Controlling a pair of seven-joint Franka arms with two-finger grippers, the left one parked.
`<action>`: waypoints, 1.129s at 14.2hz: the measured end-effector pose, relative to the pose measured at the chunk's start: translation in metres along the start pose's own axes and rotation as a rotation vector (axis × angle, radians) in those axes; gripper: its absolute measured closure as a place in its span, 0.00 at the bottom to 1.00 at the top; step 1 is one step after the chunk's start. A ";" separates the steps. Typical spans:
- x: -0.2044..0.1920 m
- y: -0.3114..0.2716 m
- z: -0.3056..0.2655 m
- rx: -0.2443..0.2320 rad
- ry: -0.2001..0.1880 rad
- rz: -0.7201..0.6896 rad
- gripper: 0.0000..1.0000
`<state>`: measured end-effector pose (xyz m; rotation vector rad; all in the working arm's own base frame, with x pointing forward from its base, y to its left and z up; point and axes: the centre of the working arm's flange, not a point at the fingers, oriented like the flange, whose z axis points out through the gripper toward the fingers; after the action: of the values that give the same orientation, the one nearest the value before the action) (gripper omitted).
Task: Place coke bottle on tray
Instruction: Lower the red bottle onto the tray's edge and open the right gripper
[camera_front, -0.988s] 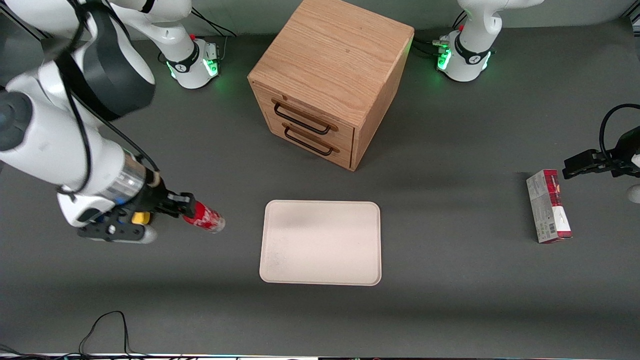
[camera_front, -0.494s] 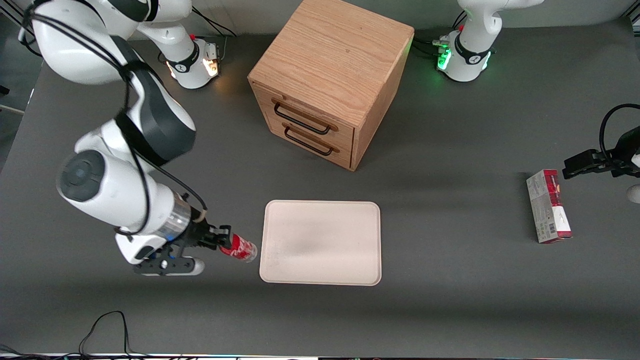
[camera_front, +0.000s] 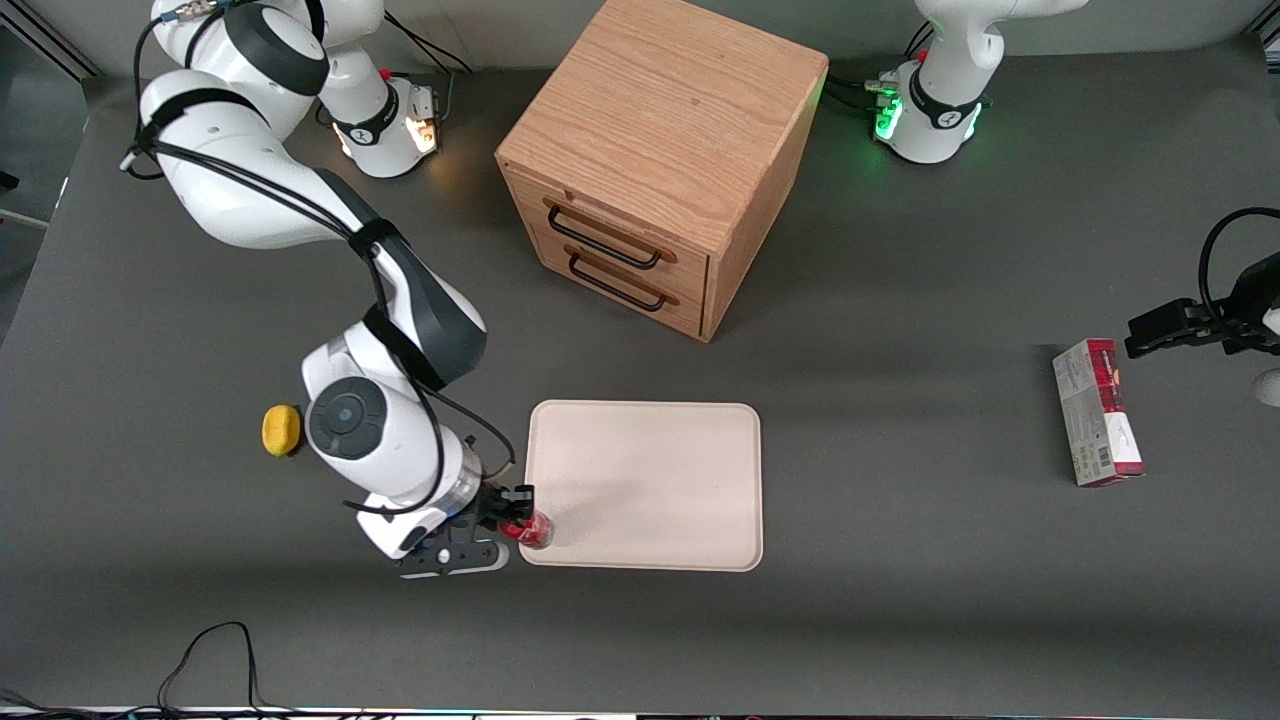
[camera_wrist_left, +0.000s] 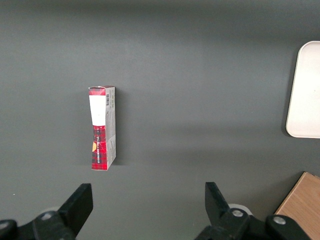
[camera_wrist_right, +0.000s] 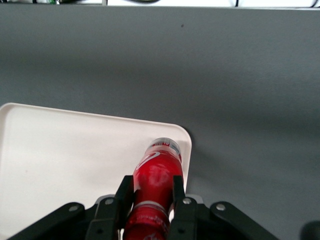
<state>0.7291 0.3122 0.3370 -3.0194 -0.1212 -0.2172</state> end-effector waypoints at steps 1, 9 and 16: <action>-0.003 -0.004 0.009 -0.015 -0.001 -0.016 0.64; -0.011 -0.014 0.026 -0.048 0.003 -0.056 0.37; -0.005 -0.007 -0.046 -0.043 0.038 -0.018 0.00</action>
<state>0.7170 0.3132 0.3819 -3.0562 -0.1426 -0.2826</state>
